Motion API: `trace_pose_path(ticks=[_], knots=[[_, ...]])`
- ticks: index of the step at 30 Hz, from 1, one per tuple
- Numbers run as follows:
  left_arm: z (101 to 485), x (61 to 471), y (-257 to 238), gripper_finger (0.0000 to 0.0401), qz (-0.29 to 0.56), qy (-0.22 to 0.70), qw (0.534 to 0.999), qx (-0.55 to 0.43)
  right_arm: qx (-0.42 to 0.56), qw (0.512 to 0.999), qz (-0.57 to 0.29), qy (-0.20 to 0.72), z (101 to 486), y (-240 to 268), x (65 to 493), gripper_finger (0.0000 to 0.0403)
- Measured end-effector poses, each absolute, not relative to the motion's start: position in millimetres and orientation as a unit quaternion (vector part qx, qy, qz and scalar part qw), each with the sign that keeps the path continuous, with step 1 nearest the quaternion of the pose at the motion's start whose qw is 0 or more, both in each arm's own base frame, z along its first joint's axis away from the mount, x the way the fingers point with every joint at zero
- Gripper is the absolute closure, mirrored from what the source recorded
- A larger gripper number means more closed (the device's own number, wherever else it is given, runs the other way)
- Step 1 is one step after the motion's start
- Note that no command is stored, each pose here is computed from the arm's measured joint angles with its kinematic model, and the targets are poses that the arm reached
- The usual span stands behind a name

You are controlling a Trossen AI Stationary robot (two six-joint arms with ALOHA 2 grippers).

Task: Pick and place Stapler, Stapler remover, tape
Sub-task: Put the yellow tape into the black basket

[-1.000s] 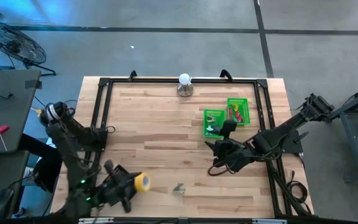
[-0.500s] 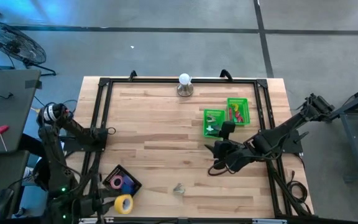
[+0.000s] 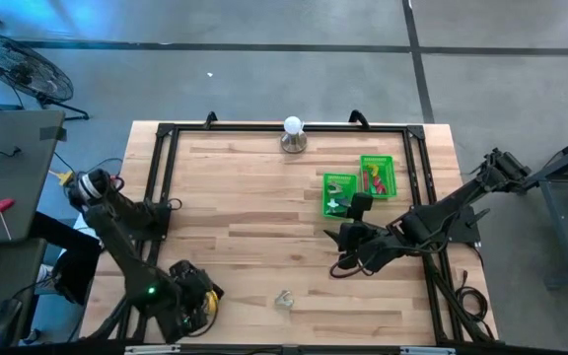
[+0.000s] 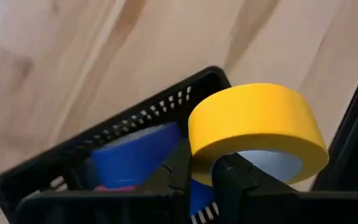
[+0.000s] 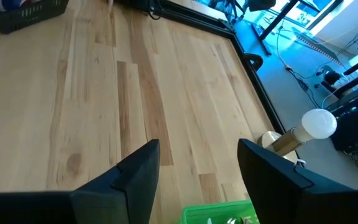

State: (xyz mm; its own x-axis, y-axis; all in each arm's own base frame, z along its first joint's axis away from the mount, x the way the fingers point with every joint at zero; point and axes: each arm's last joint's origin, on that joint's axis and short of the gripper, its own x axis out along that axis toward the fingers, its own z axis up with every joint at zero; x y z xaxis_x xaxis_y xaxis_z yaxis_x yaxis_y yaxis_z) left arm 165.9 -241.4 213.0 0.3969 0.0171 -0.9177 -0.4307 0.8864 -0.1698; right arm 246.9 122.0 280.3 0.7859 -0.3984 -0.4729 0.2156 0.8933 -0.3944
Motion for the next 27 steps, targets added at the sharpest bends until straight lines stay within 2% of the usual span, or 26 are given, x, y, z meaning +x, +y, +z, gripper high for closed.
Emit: trace_pose_path(ticks=[6,10,19,27], knots=[[222,171,-229,0.0368,0.158,0.607,0.752,-0.202,-0.162,0.931,-0.163,0.284,280,122,247,0.0196],[230,166,-223,0.0368,0.202,0.646,0.708,-0.202,-0.162,0.931,-0.162,0.284,280,122,247,0.0196],[239,159,-220,0.0368,0.237,0.686,0.655,-0.21,-0.163,0.931,-0.162,0.285,280,122,247,0.0196],[240,149,-214,0.0368,0.285,0.735,0.577,-0.213,-0.165,0.929,-0.162,0.288,279,122,246,0.0197]])
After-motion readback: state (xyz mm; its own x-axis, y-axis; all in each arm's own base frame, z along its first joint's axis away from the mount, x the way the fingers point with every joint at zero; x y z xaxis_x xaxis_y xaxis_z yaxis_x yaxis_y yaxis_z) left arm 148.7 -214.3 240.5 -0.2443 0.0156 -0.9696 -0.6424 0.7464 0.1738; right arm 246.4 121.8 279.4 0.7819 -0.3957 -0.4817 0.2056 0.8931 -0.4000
